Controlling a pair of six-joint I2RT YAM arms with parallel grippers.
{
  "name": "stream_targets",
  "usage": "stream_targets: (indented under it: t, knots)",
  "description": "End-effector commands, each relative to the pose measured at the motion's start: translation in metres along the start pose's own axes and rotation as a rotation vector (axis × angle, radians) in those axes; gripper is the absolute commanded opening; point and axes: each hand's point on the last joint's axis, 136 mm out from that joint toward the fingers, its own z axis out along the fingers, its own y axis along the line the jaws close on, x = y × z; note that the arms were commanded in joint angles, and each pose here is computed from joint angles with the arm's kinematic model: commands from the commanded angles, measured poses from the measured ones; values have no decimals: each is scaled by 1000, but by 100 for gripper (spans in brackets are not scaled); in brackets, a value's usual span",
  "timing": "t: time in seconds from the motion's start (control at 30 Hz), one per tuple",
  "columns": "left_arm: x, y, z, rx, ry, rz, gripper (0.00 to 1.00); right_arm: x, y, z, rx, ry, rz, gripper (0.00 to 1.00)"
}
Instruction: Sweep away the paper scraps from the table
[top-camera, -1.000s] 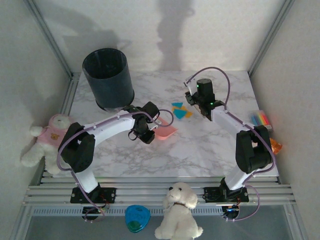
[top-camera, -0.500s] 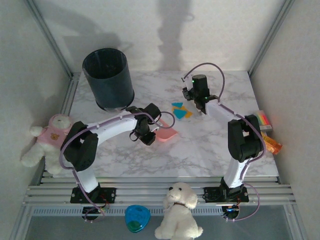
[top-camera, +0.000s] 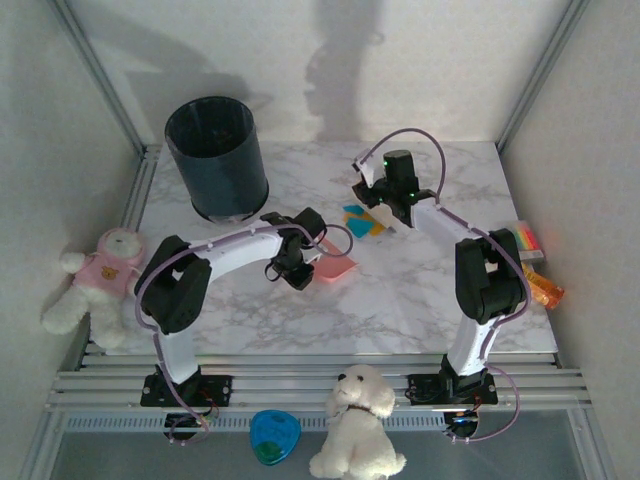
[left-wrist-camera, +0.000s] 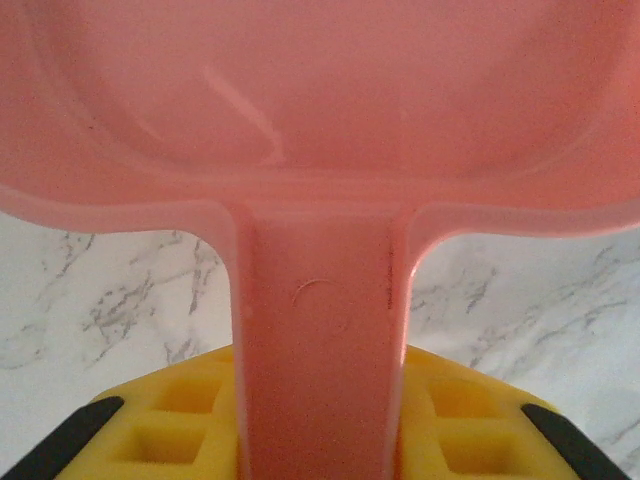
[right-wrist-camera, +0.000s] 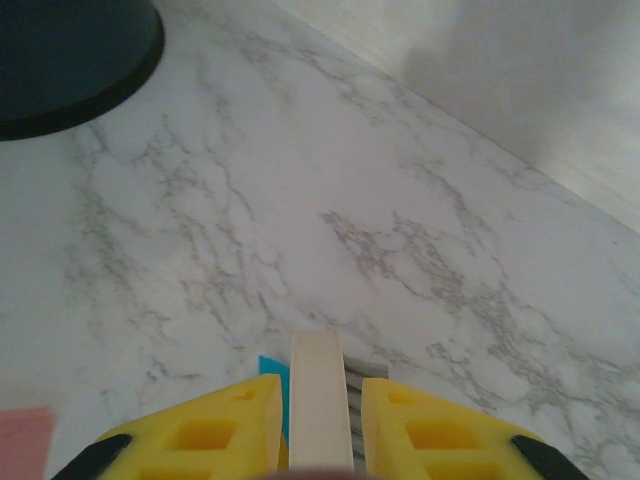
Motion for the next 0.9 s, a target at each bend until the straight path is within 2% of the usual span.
stream_targets:
  t: [0.0,0.6,0.87]
  knots:
    - [-4,11,2,-36,15,-7,0,12,31,-10,-115,32,3,0]
    - [-6,10,0,-17,26,19,0,7,79,-52,-219,2,-34,0]
    - [-2,8,0,-18,34,24,0,-8,83,-65,-184,-25,-51,0]
